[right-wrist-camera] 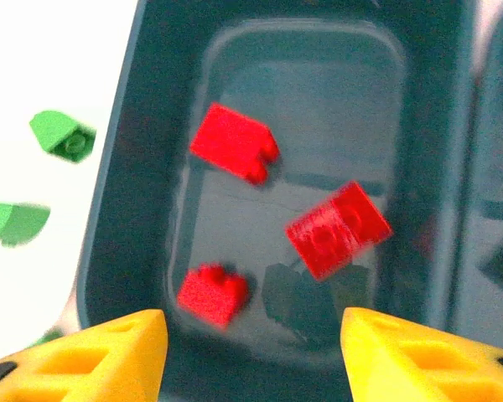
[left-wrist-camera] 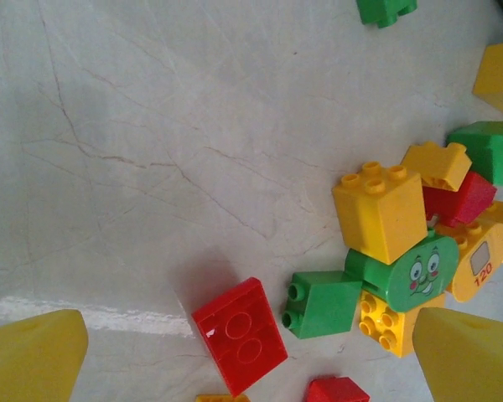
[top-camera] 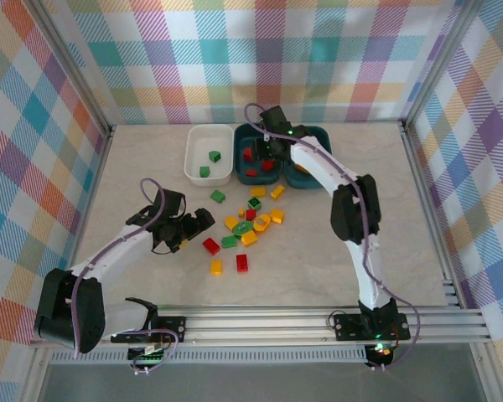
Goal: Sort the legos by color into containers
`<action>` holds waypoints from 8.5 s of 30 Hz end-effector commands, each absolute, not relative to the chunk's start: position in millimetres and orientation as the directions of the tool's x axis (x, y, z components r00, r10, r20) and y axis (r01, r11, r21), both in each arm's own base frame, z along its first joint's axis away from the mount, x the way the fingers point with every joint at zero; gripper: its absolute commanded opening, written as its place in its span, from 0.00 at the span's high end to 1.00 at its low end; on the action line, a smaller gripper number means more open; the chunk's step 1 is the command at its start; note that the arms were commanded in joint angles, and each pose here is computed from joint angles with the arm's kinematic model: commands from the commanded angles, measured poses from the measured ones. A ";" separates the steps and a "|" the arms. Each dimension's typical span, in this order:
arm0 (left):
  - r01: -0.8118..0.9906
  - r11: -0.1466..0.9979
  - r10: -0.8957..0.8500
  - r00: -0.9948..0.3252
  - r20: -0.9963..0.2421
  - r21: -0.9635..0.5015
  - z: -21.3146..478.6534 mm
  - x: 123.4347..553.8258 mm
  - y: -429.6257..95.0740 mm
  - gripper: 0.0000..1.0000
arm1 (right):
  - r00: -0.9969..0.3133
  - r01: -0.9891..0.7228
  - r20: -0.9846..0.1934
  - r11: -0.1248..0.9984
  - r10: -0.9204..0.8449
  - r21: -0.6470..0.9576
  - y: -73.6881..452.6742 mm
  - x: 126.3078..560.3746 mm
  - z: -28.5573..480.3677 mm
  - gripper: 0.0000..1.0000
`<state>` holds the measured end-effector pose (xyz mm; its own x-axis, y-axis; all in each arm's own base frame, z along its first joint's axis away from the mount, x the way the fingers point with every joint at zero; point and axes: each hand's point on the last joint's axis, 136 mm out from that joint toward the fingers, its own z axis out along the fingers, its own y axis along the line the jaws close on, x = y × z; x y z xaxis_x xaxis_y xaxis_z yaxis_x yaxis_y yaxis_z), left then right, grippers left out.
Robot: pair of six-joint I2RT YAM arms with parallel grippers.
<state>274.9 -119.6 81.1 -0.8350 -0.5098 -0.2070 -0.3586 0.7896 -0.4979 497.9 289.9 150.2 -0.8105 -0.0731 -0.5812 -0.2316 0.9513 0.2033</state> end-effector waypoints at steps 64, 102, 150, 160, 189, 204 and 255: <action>-0.206 0.799 -0.372 -0.908 -0.194 -0.565 125.7 302.0 -198.4 0.03 | -0.861 -0.056 -0.506 0.978 0.055 0.202 154.8 493.8 130.2 0.68; -0.295 0.780 -0.472 -0.857 -0.208 -0.552 114.2 299.8 -171.3 0.00 | -0.822 -0.471 -0.393 0.880 -0.411 0.065 304.9 321.4 43.5 0.37; -0.296 0.769 -0.468 -0.865 -0.183 -0.567 106.7 297.9 -176.1 0.00 | -0.923 -0.257 -0.339 0.947 -0.183 0.191 215.1 301.0 47.2 0.31; -0.304 0.766 -0.466 -0.869 -0.165 -0.566 99.4 297.8 -178.6 0.00 | -0.976 -0.069 -0.216 0.966 -0.014 0.249 228.9 290.2 19.8 0.27; -0.223 0.805 -0.384 -0.902 -0.196 -0.550 105.2 307.0 -188.5 0.01 | -0.816 -0.008 -0.571 0.988 0.084 0.157 174.9 428.2 149.4 0.66; -0.149 0.855 -0.288 -0.933 -0.217 -0.498 108.8 300.1 -192.2 0.01 | -0.848 0.055 -0.517 0.989 0.118 0.135 139.6 548.2 112.1 0.62; -0.672 0.720 -0.685 -0.729 -0.020 -0.174 13.8 263.2 -160.6 0.40 | -0.819 -0.088 -0.574 0.992 -0.019 0.093 169.7 314.7 116.5 0.32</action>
